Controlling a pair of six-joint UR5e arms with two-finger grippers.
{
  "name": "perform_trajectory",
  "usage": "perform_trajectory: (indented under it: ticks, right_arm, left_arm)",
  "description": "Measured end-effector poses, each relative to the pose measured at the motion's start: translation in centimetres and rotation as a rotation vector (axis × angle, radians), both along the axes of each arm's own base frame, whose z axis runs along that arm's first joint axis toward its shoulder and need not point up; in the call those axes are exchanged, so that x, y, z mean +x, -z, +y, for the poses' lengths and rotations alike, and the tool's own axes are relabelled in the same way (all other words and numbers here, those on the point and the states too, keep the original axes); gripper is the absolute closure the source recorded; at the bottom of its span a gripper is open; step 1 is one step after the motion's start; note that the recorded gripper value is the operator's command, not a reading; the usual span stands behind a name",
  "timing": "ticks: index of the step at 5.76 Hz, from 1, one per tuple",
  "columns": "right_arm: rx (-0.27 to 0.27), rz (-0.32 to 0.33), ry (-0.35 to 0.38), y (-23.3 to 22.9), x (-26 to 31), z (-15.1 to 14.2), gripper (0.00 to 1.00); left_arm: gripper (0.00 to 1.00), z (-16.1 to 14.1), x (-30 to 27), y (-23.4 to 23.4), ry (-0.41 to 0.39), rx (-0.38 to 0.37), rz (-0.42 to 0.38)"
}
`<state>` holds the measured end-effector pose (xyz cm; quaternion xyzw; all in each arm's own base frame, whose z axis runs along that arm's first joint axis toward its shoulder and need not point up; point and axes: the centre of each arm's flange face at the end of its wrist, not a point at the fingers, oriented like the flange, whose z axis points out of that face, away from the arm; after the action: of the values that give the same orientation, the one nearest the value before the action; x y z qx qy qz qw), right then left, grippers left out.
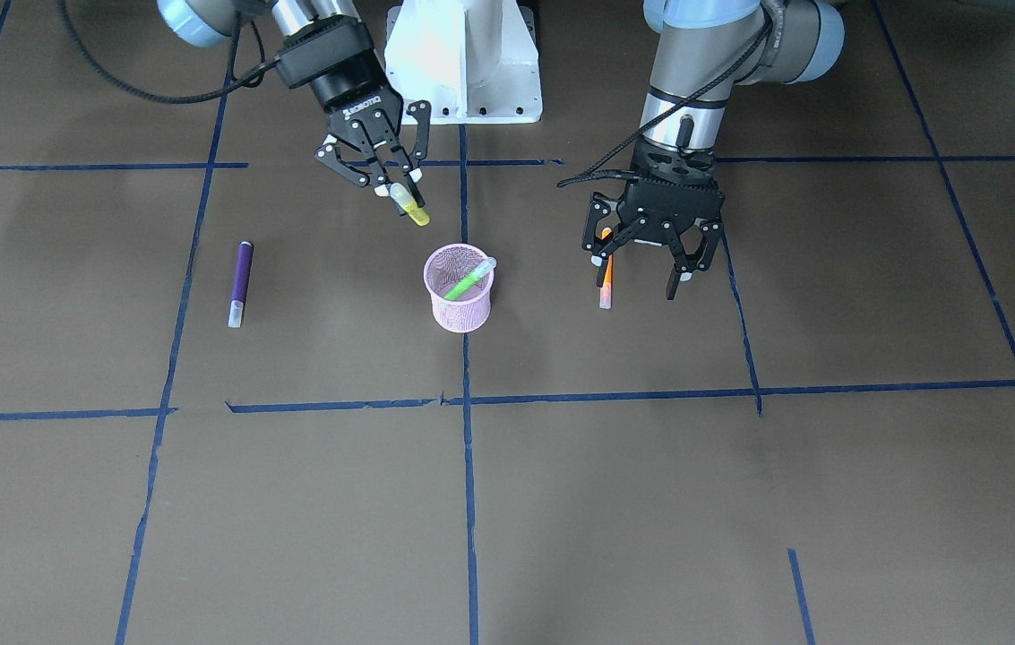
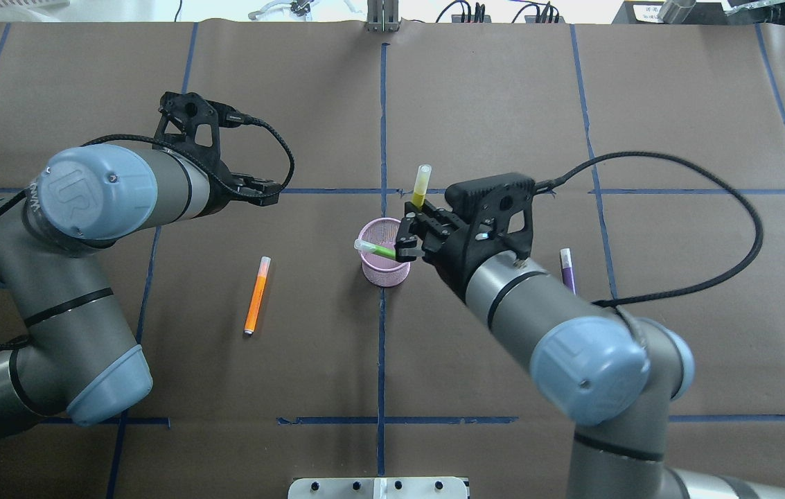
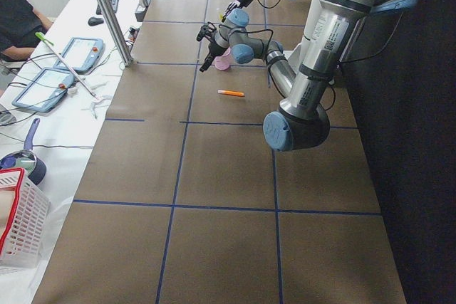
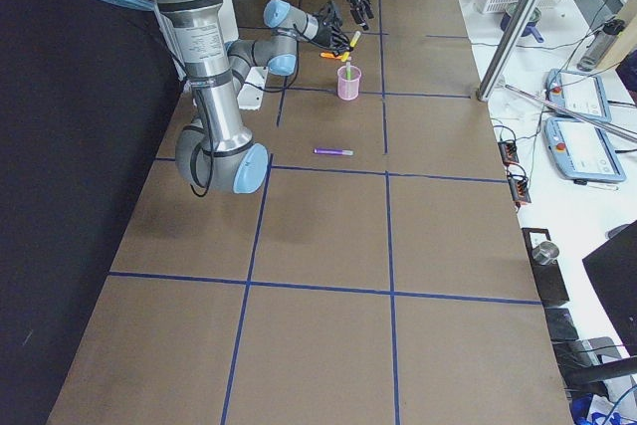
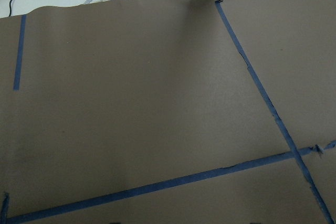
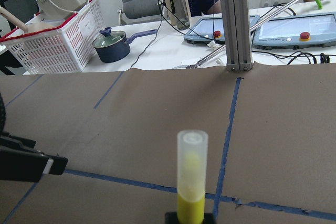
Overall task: Collect pens into pen holder
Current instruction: 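Drop the yellow marker into the cup while the left gripper descends to the orange marker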
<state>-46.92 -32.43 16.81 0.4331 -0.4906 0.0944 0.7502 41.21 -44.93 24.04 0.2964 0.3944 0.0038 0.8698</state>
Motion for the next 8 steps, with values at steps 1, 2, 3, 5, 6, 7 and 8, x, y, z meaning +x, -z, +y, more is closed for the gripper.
perform_trajectory:
  ticks: [1,2,3,5,6,7,8]
  right_arm:
    - [-0.004,-0.009,-0.039,0.4,-1.6,0.7,0.99]
    - [-0.006,-0.007,-0.061,0.4,-2.5,0.8,0.99]
    - [-0.006,0.002,-0.078,0.3,-3.2,0.6,0.98]
    - [-0.005,0.016,-0.115,0.2,-4.9,0.0,0.93]
    - [-0.007,0.022,-0.122,0.0,-5.3,-0.2,0.85]
    - [-0.008,0.031,-0.125,-0.2,-5.5,-0.3,0.73]
    - [-0.01,0.041,-0.125,-0.5,-5.9,-0.4,0.26]
  left_arm:
    - [0.15,0.6,0.4,-0.1,-0.053,-0.028,0.01]
    - [0.15,1.4,0.9,-0.6,-0.141,-0.093,0.017]
    - [0.13,1.7,1.3,-1.1,-0.194,-0.158,-0.004]
    - [0.09,2.2,2.1,-2.2,-0.286,-0.219,-0.055]
    - [0.08,2.2,2.7,-2.9,-0.318,-0.226,-0.075]
    - [0.08,1.9,3.4,-3.6,-0.33,-0.235,-0.089]
    - [0.08,1.7,3.8,-3.8,-0.333,-0.239,-0.095]
